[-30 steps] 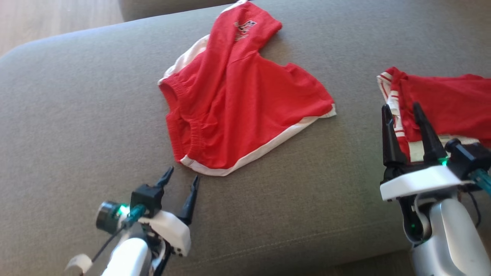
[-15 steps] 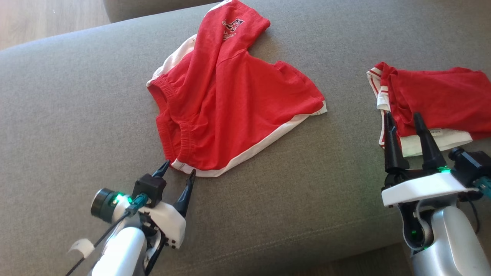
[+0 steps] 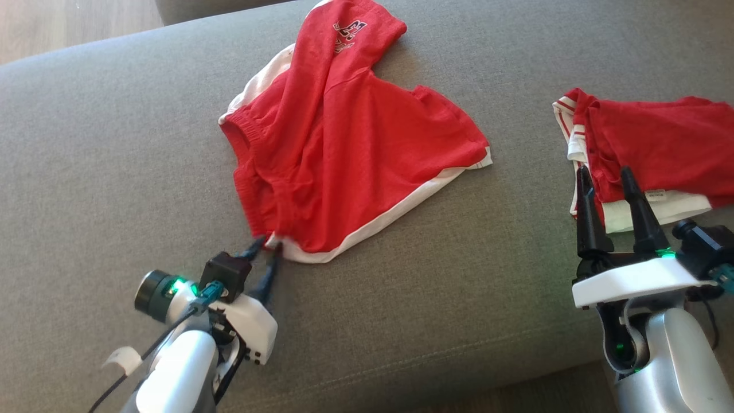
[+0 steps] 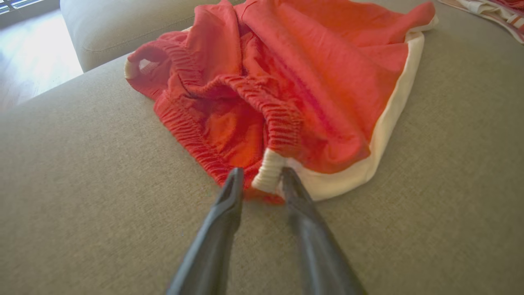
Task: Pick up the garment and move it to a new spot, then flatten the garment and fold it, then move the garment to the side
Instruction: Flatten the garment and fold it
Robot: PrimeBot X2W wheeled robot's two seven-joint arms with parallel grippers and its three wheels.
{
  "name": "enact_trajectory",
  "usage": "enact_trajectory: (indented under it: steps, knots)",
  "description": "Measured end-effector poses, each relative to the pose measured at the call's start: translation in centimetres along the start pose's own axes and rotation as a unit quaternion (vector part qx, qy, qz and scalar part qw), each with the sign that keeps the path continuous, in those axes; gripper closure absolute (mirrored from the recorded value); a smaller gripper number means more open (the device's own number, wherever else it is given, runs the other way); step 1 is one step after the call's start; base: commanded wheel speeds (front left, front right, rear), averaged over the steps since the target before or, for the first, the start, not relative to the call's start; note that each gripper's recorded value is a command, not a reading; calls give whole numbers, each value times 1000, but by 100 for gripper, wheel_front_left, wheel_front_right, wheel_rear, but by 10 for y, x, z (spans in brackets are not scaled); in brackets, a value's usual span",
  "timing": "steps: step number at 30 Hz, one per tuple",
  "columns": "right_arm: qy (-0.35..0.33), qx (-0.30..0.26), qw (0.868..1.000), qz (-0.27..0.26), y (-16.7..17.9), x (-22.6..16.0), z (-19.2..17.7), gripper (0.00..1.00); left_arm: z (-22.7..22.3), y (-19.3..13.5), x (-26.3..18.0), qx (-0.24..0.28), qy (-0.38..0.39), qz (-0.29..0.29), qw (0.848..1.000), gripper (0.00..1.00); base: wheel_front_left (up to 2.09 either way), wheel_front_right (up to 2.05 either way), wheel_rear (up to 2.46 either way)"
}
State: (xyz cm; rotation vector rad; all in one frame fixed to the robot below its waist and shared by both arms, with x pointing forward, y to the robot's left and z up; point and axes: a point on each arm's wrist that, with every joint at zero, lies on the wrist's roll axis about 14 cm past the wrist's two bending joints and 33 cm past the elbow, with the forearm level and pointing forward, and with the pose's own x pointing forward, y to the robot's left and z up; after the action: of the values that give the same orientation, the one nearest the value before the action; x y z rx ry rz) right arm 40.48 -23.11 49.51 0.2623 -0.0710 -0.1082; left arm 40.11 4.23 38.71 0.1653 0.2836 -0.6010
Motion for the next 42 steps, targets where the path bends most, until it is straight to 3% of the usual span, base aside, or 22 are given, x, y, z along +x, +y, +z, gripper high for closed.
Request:
enact_trajectory:
  steps: [1, 12, 21, 25, 28, 35, 42]
  knots:
    - [1, 0, 1000, 0, 0, 0, -1, 0, 1, 0, 1, 1, -1, -1, 1000, 100, 0, 0, 0]
    - [52, -1, 999, 1, 2, -2, -33, 0, 29, 12, -3, -15, -47, 19, 999, 100, 0, 0, 0]
    - [91, -26, 995, 41, 29, 22, -56, 0, 45, 28, -18, -52, -83, 64, 993, 100, 0, 0, 0]
    - [128, 27, 991, 34, 38, 35, -75, 0, 48, 35, -25, -59, -92, 82, 991, 100, 0, 0, 0]
    - [159, 33, 986, 37, 45, 40, -93, 0, 55, 44, -29, -65, -106, 103, 987, 100, 0, 0, 0]
    - [202, -45, 973, 103, 78, 47, -123, 0, 54, 57, -37, -80, -112, 130, 982, 100, 0, 0, 0]
    - [221, -94, 964, 118, 76, 41, -137, 0, 49, 59, -40, -82, -107, 138, 981, 100, 0, 0, 0]
